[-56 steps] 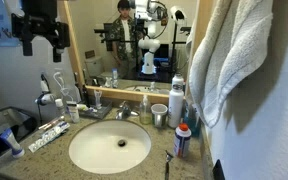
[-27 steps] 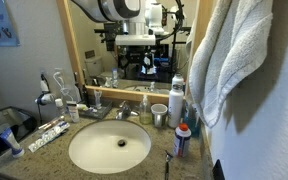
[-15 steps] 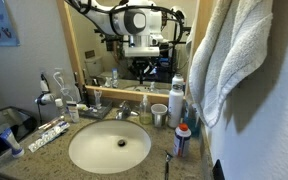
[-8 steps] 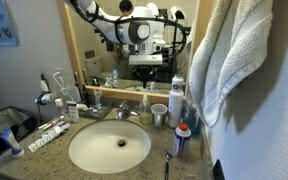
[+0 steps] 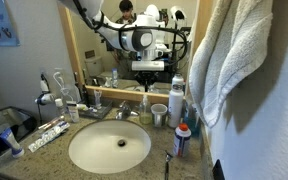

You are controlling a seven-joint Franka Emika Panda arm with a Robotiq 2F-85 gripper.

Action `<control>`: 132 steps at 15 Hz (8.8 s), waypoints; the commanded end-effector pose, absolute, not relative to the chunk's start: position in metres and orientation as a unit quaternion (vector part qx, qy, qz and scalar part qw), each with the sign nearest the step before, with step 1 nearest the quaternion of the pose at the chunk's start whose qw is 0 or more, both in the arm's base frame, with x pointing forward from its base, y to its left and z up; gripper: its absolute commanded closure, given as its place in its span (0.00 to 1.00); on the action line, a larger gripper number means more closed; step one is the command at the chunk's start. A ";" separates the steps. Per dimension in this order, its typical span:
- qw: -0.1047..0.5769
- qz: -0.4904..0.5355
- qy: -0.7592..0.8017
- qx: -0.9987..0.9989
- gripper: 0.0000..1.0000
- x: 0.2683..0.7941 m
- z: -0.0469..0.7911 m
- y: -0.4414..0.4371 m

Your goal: Press down on the pump bottle

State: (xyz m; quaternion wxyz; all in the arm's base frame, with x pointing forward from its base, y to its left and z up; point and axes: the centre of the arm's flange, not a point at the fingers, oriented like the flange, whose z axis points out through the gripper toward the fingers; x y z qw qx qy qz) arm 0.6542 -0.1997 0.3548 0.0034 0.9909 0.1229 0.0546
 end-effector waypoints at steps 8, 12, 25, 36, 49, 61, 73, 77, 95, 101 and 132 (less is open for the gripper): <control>-0.011 0.064 0.137 0.988 1.00 0.675 0.339 -0.194; -0.011 0.065 0.138 0.988 1.00 0.680 0.335 -0.195; -0.020 0.055 0.135 0.989 1.00 0.678 0.315 -0.194; -0.030 0.043 0.135 0.989 1.00 0.671 0.295 -0.190; -0.039 0.033 0.137 0.989 1.00 0.664 0.277 -0.186; -0.054 0.023 0.129 0.990 1.00 0.649 0.260 -0.181; -0.039 0.033 0.121 0.991 1.00 0.651 0.272 -0.185; -0.032 0.046 0.124 0.991 1.00 0.660 0.286 -0.186; 0.007 0.054 0.134 0.989 1.00 0.668 0.345 -0.176; 0.020 0.067 0.143 0.987 1.00 0.665 0.394 -0.167; 0.037 -0.064 0.103 0.992 0.58 0.490 0.544 0.011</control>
